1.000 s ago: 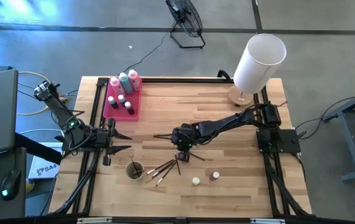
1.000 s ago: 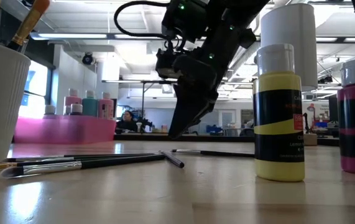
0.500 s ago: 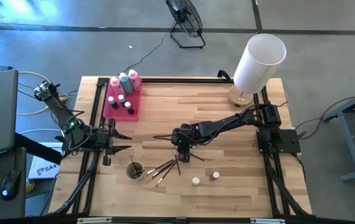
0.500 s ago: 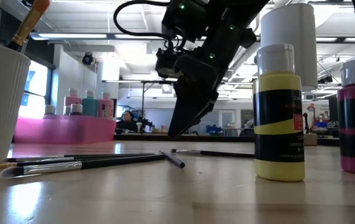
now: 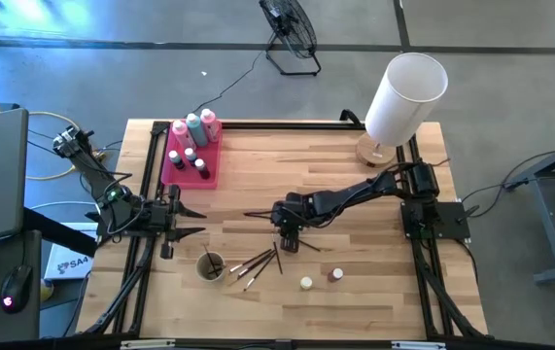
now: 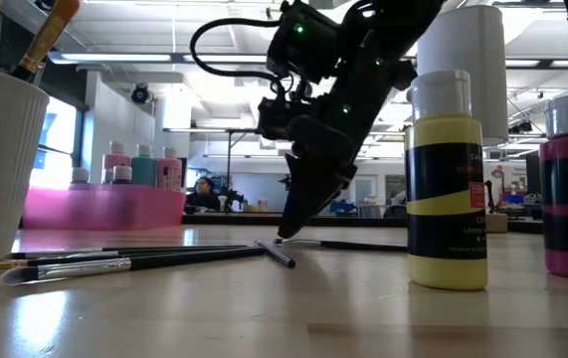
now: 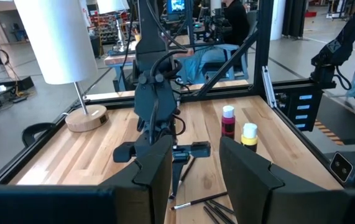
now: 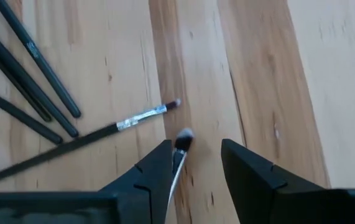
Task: Pick & Place Paint Supplies
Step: Put the silver paintbrush into the light brown cup
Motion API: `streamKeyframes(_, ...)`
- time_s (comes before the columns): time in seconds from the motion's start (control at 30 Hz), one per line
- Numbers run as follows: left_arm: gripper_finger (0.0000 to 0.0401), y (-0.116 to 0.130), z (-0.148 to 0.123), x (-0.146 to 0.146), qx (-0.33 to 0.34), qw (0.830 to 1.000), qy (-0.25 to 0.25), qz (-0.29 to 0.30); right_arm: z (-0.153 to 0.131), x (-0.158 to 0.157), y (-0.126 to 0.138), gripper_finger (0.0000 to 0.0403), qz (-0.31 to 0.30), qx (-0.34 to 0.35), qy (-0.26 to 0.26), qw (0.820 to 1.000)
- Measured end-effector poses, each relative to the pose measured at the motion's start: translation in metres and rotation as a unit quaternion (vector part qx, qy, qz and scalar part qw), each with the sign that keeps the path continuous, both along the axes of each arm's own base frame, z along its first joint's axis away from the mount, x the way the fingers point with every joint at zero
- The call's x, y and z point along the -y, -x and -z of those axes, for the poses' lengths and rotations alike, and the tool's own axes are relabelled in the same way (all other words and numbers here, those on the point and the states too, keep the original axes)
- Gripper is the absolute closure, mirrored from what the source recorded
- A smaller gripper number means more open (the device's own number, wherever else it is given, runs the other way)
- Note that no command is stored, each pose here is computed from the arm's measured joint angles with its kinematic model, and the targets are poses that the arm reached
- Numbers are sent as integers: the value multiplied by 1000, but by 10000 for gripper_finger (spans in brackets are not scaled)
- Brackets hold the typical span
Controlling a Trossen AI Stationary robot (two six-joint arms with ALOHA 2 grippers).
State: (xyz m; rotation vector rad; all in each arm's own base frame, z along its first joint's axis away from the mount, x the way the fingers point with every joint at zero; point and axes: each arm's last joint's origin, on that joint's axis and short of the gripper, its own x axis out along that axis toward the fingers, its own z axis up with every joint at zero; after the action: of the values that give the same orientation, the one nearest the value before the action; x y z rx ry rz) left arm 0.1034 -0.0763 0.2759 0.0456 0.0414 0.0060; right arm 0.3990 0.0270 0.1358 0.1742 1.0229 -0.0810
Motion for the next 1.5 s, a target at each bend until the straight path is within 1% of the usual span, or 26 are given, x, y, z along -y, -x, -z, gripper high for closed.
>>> streamKeyframes(0.33, 269, 0, 0, 0, 0, 1000, 0, 0, 0, 0, 0, 270, 0, 7, 0, 1000)
streamKeyframes(0.53, 269, 0, 0, 0, 1, 1000, 1, 0, 13, 0, -6, 270, 11, 10, -4, 1000)
streamKeyframes(0.8, 269, 0, 0, 0, -1, 1000, -1, 2, 12, 0, -4, 270, 8, 5, -2, 1000)
streamKeyframes(1.0, 269, 0, 0, 0, -1, 1000, -1, 1, 13, 0, -3, 273, 5, -3, -13, 1000)
streamKeyframes(1.13, 269, 0, 0, 0, -1, 1000, -1, 1, 13, 0, -3, 305, 5, -4, -13, 1000)
streamKeyframes(1.33, 269, 0, 0, 0, -1, 1000, -1, -1, 14, 0, -2, 385, 4, -7, -15, 1000)
streamKeyframes(1.5, 269, 0, 0, 0, -1, 1000, -1, -1, 14, -1, -2, 399, -3, -8, -25, 1000)
